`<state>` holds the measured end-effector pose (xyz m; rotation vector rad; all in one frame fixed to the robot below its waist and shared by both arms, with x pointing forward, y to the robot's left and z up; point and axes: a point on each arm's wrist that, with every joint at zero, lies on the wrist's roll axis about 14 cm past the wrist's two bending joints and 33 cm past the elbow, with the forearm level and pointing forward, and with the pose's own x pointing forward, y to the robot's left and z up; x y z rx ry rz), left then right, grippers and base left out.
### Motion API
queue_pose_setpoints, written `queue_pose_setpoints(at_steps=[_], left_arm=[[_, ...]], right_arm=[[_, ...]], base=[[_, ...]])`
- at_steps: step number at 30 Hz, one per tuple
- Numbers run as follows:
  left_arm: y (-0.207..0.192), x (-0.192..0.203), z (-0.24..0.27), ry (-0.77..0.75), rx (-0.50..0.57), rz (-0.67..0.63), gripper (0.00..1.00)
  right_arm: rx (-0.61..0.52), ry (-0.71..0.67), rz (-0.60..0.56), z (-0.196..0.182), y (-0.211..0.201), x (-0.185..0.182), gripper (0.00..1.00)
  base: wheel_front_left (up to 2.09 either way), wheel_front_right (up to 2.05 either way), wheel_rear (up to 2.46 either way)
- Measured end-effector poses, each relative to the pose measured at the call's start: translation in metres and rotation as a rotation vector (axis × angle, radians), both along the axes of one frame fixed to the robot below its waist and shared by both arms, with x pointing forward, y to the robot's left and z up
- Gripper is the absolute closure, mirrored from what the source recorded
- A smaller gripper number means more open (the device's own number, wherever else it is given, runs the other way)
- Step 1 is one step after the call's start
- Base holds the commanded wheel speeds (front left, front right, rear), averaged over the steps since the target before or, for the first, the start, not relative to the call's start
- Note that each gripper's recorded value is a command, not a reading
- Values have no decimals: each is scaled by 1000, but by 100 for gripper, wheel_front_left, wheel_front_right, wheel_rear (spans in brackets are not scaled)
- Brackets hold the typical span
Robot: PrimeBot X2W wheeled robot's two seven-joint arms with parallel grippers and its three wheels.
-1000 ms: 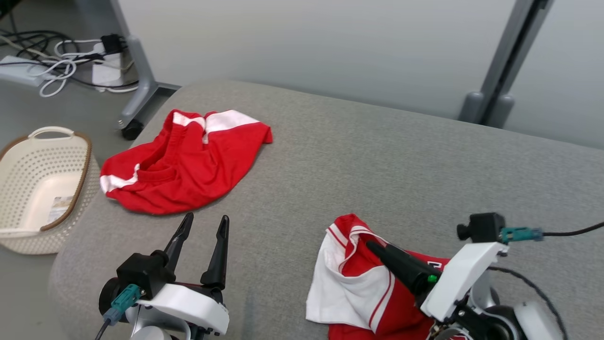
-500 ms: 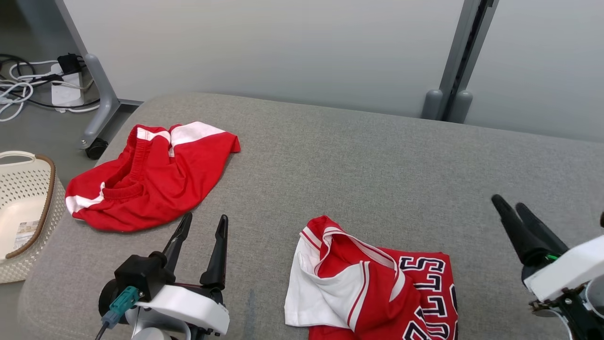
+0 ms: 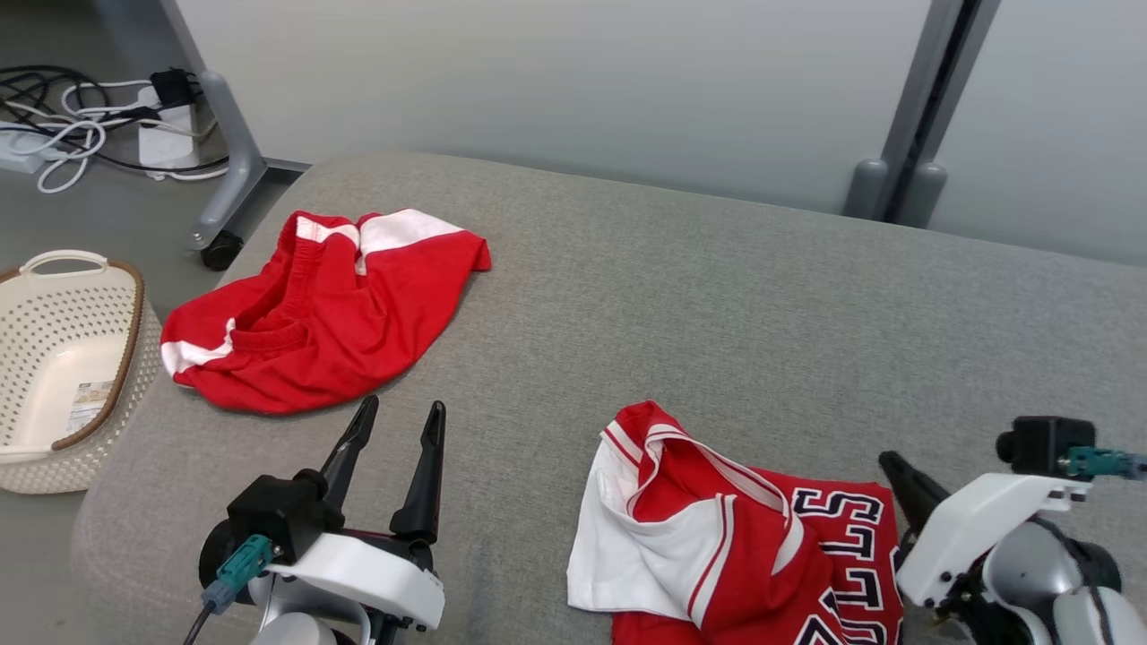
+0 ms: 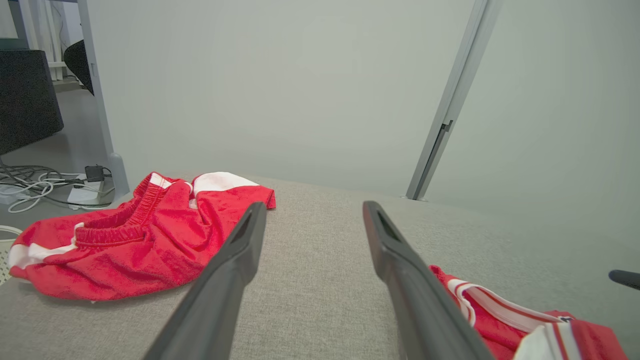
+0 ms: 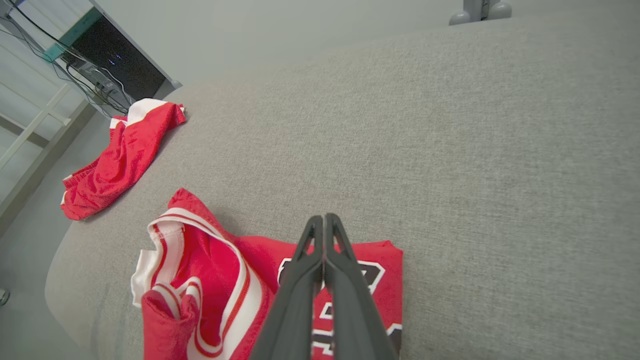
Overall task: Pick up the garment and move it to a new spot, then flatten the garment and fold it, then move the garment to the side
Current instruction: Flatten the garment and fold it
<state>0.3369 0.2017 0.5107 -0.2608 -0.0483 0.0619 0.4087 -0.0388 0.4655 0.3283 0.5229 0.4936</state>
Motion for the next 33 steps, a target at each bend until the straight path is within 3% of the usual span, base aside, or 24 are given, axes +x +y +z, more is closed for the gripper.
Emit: queue_pose_setpoints(at_steps=[9,24,27,33], left_arm=[[19,-12,-3,11,4,63,0],[27,-19,-6,21,9,89,0],[26,-18,-6,19,10,83,0],[21,-12,-1,3,18,60,0]], right_arm=[[-13,80,193,-29,61,-34,100],[178,172,631,-18,174,-150,100],[254,168,661,-2,186,-160,100],[280,20,554,25,168,-119,100]], base=[[0,0,0],[0,0,0],[0,0,0],[0,0,0]])
